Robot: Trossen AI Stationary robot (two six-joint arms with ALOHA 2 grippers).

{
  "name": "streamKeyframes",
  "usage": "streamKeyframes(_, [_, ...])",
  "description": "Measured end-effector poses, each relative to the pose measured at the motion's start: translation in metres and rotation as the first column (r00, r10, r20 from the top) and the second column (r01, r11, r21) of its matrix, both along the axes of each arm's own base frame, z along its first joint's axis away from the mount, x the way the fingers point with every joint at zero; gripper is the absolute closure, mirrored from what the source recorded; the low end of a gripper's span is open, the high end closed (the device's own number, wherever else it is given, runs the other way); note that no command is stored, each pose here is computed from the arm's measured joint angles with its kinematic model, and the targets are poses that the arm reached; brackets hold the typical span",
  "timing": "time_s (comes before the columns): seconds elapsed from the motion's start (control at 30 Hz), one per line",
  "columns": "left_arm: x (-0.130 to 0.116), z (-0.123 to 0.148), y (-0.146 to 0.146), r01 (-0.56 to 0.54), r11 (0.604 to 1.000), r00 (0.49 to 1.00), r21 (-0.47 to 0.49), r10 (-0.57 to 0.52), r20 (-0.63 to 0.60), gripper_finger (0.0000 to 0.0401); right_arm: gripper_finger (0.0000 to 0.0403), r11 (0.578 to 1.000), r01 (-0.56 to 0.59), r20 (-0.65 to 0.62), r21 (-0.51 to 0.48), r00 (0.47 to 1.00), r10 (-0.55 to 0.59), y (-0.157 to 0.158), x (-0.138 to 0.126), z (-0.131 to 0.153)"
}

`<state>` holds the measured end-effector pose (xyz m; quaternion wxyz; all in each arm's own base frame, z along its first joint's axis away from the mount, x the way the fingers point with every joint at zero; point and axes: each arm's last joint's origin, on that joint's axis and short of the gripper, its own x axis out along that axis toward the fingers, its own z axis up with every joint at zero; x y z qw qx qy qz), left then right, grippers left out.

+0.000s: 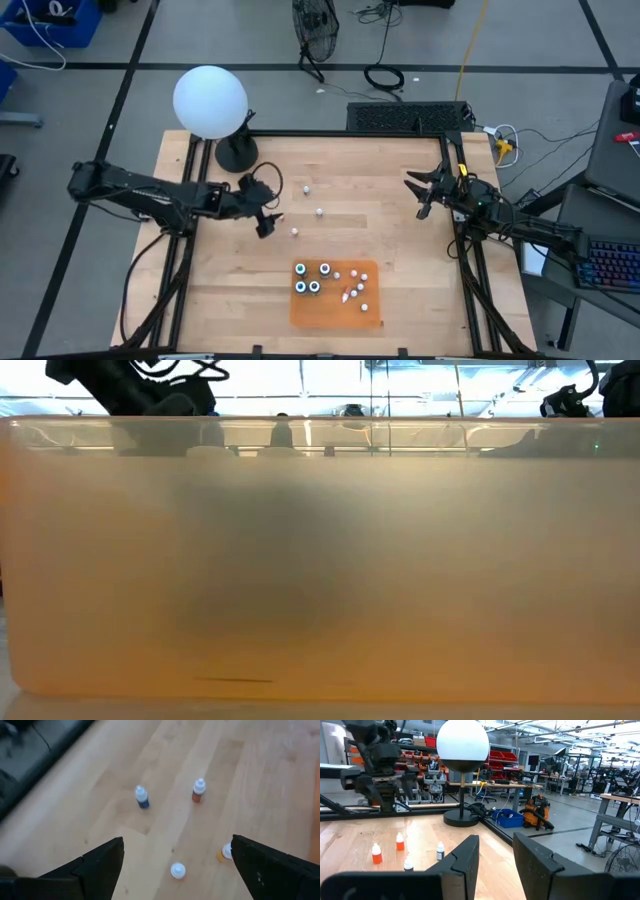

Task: Pick & Place food coloring
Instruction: Put the small orange food coloring bottle into the orange container

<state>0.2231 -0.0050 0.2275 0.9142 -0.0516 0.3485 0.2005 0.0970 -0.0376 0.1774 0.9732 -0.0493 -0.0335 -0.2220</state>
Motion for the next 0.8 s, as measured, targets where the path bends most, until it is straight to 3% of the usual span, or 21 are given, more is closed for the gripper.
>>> streamKeyframes(0.17, [-0.004, -0.005, 0.009, -0.046, 0.994, 0.998, -0.101, 0.041, -0.048, 0.0036, 0.0293, 1.0, 0.0, -0.001, 0.0, 1.0, 0.0, 0.0, 0.0, 0.0])
streamKeyframes(0.4, [-0.004, -0.016, 0.021, -0.107, 0.987, 0.986, -0.122, 0.089, -0.144, 0.0036, 0.0293, 1.0, -0.001, -0.001, 0.0, 1.0, 0.001, 0.0, 0.0, 0.0])
streamKeyframes(0.63, [0.015, -0.044, 0.035, -0.079, 0.975, 0.958, -0.208, 0.016, -0.288, 0.0036, 0.0293, 1.0, 0.0, -0.004, 0.002, 1.0, 0.0, 0.0, 0.0, 0.0])
streamKeyframes(0.8, [0.039, -0.05, 0.041, -0.023, 0.978, 0.935, -0.208, -0.052, -0.35, 0.0036, 0.0293, 1.0, 0.0, -0.005, 0.002, 1.0, 0.0, 0.0, 0.0, 0.0])
